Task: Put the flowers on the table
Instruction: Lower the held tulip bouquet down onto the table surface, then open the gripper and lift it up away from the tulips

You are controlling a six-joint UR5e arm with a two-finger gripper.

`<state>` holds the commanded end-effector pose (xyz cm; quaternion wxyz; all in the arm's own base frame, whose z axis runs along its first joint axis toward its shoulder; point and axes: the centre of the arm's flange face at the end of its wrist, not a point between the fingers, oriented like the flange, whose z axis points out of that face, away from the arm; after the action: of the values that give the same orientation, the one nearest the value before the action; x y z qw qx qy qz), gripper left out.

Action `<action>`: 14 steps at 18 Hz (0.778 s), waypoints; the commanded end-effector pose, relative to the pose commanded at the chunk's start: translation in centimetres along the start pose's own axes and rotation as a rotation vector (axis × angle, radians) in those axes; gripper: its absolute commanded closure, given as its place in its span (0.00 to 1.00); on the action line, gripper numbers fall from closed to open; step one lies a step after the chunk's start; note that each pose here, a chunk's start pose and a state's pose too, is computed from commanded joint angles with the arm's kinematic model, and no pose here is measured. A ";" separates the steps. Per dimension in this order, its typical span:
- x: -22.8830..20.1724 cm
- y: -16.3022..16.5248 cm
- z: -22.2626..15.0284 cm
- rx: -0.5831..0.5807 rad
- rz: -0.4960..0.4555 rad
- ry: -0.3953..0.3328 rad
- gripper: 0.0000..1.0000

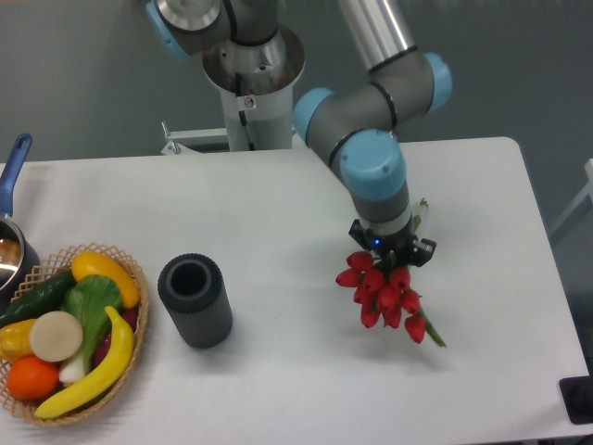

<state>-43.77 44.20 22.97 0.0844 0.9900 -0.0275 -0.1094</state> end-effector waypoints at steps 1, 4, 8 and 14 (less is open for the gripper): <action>-0.1 -0.2 0.3 0.001 0.001 0.004 0.56; 0.3 -1.2 1.5 -0.006 0.018 0.018 0.56; 0.3 -1.4 1.6 -0.004 0.018 0.020 0.45; -0.1 -0.5 -1.4 0.028 0.000 -0.019 0.00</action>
<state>-43.50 44.96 24.26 0.0705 0.9900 -0.0298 -0.1185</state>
